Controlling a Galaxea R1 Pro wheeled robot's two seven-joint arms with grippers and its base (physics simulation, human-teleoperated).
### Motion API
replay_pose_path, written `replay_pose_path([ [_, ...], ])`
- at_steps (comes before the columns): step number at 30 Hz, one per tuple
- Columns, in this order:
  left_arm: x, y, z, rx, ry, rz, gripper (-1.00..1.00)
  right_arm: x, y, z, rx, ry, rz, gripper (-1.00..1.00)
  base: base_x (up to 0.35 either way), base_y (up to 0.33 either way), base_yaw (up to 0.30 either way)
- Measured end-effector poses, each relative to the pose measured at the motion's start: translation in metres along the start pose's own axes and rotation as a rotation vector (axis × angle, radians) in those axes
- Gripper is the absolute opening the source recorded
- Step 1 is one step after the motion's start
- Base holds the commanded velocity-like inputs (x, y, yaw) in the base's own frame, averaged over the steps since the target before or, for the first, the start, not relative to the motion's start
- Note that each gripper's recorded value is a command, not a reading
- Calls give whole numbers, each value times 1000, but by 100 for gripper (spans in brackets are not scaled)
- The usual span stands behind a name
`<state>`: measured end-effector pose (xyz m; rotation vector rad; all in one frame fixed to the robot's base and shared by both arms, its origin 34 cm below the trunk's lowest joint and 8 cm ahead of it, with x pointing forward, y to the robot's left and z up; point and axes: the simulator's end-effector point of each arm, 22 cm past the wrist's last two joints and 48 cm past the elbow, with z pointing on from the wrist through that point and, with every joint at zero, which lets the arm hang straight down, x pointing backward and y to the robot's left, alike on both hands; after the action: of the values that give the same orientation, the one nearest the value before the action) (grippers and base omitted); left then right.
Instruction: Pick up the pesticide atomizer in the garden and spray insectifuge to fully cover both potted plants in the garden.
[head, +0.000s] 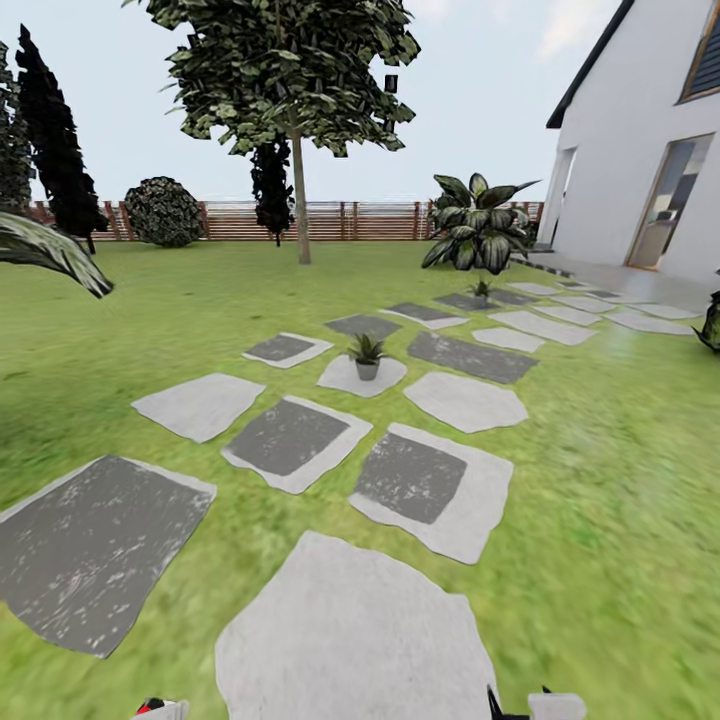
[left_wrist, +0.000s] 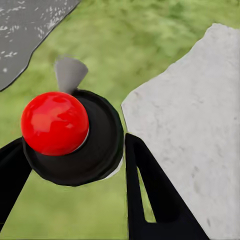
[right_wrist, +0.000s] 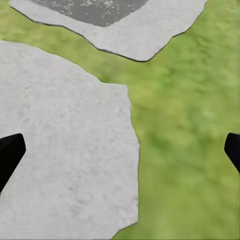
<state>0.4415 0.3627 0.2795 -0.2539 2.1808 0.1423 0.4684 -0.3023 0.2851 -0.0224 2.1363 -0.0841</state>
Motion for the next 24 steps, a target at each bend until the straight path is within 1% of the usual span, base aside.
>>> replay_pose_path([
  [24, 0, 0, 0, 0, -1, 0, -100, 0, 0, 0, 0, 0, 0, 100, 338, 0, 0],
])
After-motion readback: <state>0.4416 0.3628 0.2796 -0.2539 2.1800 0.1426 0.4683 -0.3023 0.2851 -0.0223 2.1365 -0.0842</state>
